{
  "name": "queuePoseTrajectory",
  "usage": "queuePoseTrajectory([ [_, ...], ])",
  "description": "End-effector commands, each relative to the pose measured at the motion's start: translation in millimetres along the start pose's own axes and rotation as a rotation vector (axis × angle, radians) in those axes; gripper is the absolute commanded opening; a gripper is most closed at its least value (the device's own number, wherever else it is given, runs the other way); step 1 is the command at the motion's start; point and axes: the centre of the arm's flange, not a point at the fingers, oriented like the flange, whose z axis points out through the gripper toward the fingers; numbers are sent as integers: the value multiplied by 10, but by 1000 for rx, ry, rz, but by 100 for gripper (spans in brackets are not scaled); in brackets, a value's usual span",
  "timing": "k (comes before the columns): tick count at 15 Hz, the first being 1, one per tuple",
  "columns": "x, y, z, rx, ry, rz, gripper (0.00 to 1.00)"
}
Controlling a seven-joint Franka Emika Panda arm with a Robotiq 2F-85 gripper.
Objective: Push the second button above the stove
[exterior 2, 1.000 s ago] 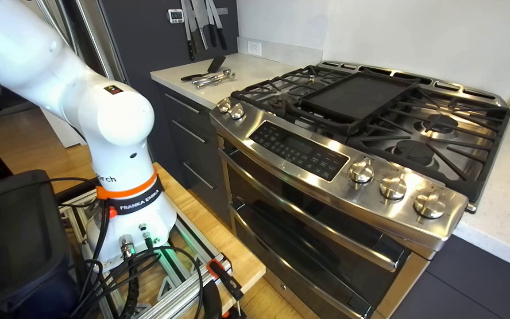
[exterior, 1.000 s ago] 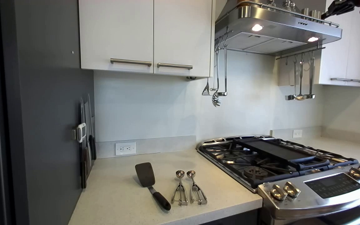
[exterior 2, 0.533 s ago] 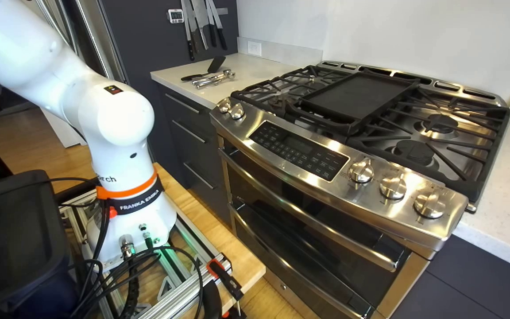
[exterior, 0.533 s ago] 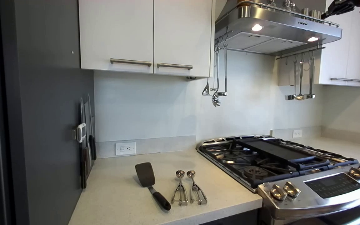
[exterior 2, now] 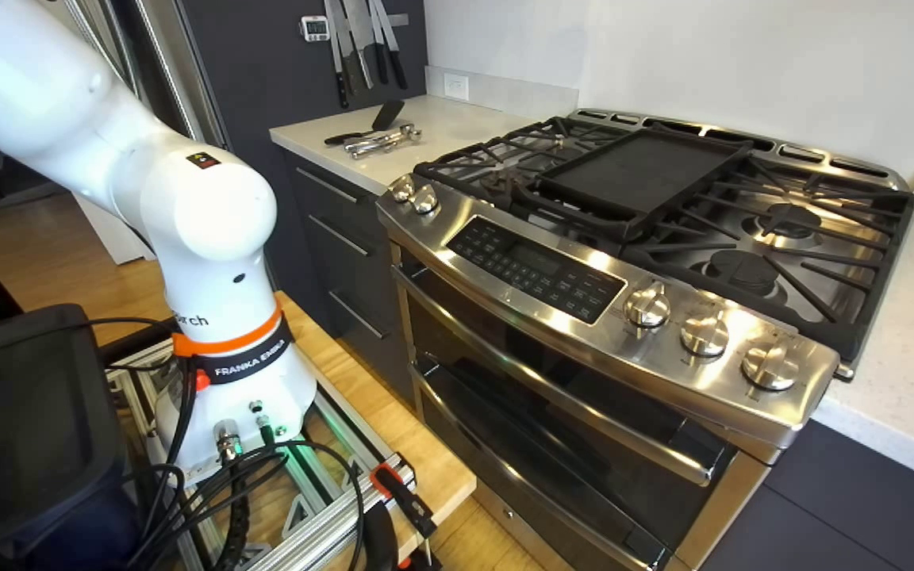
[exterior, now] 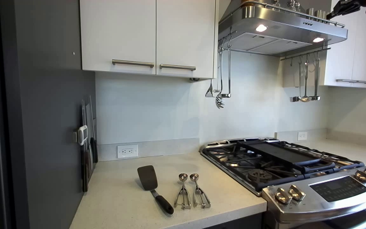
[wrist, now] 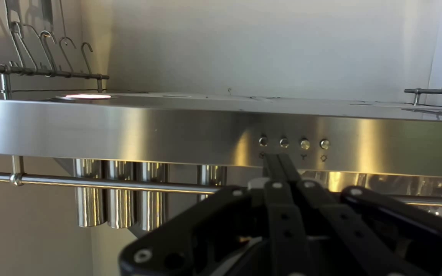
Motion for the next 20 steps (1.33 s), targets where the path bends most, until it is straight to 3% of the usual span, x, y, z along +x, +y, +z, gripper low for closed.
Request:
queuePoseTrajectory([
  [1, 0, 0, 0, 0, 0, 0, 1],
  [8, 16, -180, 158, 40, -18, -33, 0],
  [20, 56, -211, 376, 41, 17, -44, 0],
])
